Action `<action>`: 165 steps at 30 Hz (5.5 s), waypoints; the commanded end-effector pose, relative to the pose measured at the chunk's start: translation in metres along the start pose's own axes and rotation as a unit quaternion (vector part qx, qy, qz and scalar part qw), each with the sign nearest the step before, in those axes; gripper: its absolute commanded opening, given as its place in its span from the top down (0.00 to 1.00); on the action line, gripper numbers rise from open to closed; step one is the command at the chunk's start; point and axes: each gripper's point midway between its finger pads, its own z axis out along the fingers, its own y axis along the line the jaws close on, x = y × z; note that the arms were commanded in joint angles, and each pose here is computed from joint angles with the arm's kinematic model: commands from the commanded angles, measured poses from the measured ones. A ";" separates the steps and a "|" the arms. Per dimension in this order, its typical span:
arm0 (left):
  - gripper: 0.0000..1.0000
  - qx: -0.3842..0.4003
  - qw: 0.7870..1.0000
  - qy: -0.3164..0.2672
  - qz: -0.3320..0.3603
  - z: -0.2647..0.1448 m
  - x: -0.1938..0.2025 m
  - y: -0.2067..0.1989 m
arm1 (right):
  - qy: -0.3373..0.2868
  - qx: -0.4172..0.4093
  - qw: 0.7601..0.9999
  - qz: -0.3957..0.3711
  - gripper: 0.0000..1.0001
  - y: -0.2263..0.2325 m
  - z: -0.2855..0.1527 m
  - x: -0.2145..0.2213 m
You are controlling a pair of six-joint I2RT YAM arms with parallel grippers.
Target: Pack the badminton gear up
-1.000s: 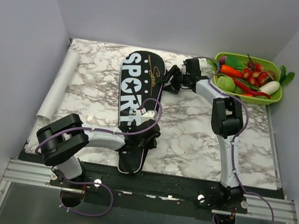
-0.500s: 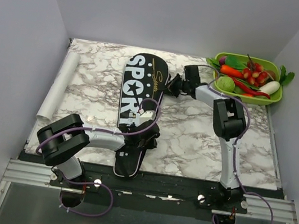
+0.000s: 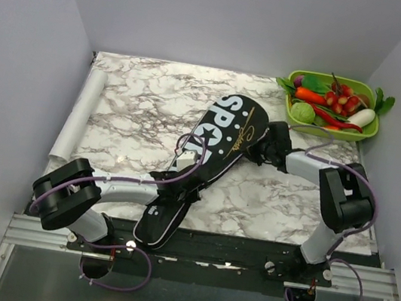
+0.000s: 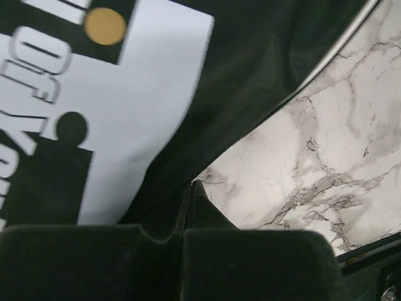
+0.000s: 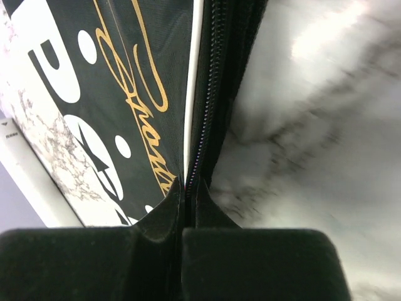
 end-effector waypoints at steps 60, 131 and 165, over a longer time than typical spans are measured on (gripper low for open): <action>1.00 -0.163 0.979 -0.119 0.018 -0.016 -0.135 0.104 | -0.012 0.128 0.985 -0.116 0.42 -0.096 -0.102 0.020; 1.00 0.030 0.997 -0.016 0.065 0.070 -0.094 0.014 | 0.048 0.125 0.945 -0.299 0.99 -0.055 -0.053 0.041; 1.00 0.049 0.995 -0.019 0.085 0.064 -0.103 -0.002 | 0.103 0.055 0.970 -0.215 0.99 -0.013 -0.014 0.086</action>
